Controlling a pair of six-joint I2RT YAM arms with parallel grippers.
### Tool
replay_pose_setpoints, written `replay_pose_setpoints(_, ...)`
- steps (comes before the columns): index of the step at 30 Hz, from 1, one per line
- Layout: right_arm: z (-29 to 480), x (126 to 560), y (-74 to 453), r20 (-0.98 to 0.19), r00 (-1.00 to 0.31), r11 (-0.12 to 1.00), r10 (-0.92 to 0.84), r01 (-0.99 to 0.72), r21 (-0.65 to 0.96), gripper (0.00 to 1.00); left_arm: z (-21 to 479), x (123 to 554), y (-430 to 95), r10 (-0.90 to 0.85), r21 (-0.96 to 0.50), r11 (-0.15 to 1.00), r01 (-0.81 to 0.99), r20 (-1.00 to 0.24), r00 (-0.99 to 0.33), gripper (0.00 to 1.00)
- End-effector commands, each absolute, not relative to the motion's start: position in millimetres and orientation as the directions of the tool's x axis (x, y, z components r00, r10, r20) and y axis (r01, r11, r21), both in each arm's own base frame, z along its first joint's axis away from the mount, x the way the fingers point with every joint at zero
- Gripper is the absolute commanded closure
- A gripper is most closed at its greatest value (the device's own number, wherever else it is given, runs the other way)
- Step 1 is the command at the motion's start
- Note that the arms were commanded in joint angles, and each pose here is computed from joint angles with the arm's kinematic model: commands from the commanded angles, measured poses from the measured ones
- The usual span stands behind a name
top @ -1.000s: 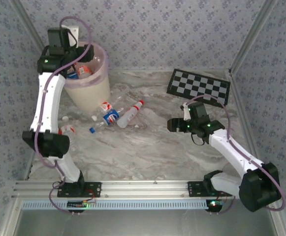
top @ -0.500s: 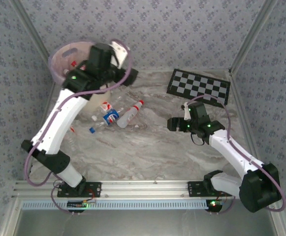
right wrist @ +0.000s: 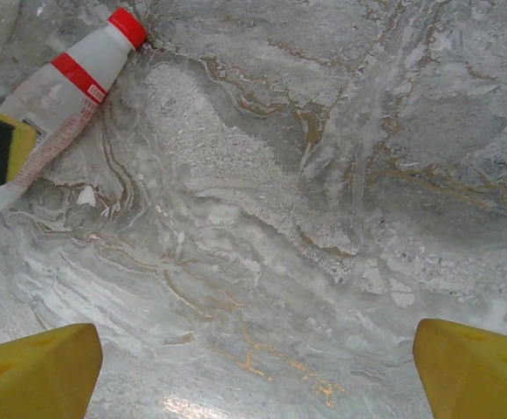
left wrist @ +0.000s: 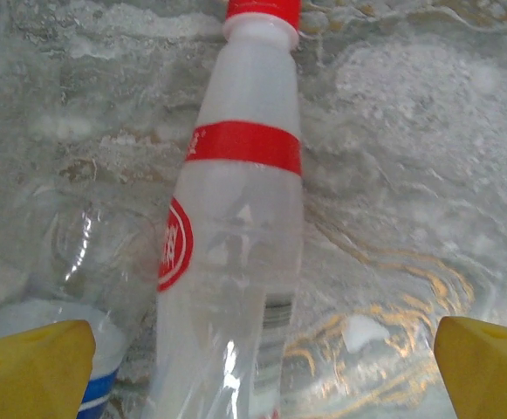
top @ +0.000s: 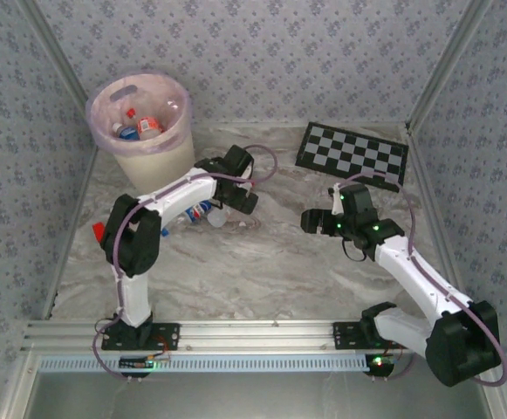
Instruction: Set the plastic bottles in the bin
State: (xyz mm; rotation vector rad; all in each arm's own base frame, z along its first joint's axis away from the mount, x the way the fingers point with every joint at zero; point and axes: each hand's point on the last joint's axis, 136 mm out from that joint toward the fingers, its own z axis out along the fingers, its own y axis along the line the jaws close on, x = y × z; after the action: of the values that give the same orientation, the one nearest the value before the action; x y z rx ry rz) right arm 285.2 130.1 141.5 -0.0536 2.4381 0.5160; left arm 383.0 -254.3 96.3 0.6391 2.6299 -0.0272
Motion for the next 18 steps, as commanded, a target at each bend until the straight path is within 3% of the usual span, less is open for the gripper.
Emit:
replay_pose_setpoints(1, 137.0, 281.4, 126.9, -0.586, -0.805, 0.923, 0.094, -0.150, 0.355, 0.06, 110.0, 406.3, -265.8, 0.382, 0.069, 0.911, 0.406, -0.509, -0.771, 0.00)
replay_pose_setpoints(9, 132.0, 279.0, 126.0, -0.576, -0.811, 0.922, 0.099, -0.143, 0.360, 0.05, 83.6, 410.8, -254.3, 0.379, 0.098, 0.921, 0.376, -0.446, -0.811, 0.00)
replay_pose_setpoints(18, 132.1, 276.9, 126.0, -0.573, -0.814, 0.920, 0.099, -0.144, 0.363, 0.06, 69.3, 400.8, -247.1, 0.386, 0.113, 0.921, 0.373, -0.396, -0.833, 0.15)
